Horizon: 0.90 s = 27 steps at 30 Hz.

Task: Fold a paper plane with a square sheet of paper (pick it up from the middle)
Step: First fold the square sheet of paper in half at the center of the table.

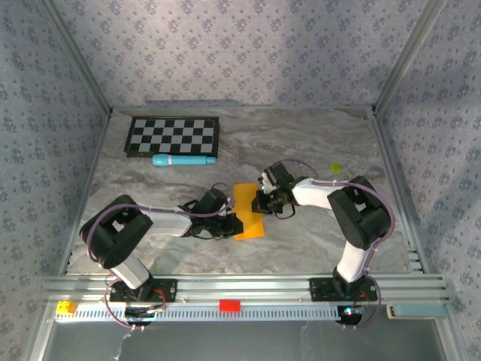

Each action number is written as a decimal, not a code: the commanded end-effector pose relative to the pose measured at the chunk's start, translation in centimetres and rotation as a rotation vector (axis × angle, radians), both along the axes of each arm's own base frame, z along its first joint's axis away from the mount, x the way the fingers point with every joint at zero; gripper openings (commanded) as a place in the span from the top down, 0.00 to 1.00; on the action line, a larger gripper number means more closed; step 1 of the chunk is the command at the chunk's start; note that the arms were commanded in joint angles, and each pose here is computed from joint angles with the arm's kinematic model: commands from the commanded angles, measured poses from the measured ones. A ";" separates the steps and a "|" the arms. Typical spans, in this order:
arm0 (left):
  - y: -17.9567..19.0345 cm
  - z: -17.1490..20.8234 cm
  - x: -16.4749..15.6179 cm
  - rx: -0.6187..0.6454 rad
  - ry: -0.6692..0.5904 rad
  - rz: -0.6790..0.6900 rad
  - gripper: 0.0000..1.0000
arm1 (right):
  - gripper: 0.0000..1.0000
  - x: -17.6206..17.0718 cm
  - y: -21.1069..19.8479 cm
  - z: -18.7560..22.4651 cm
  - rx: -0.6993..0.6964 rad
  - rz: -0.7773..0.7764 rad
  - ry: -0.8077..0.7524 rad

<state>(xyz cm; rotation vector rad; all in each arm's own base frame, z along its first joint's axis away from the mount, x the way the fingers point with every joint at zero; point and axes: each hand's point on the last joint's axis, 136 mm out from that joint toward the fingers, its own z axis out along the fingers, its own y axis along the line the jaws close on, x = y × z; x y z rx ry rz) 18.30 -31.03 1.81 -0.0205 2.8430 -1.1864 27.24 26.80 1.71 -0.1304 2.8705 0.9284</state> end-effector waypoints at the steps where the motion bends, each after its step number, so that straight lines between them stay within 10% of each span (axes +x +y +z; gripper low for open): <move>1: 1.5 -2.3 -2.0 0.061 0.059 -0.004 0.89 | 1.00 -3.6 -4.8 -4.7 -0.224 -0.056 0.150; 20: 2.9 -0.8 -4.4 0.148 0.007 -0.105 0.90 | 1.00 -3.5 -4.8 -4.7 -0.222 -0.054 0.147; 27: 3.2 5.2 0.5 0.099 -0.180 0.032 0.91 | 1.00 -3.7 -4.3 -4.2 -0.200 -0.007 0.135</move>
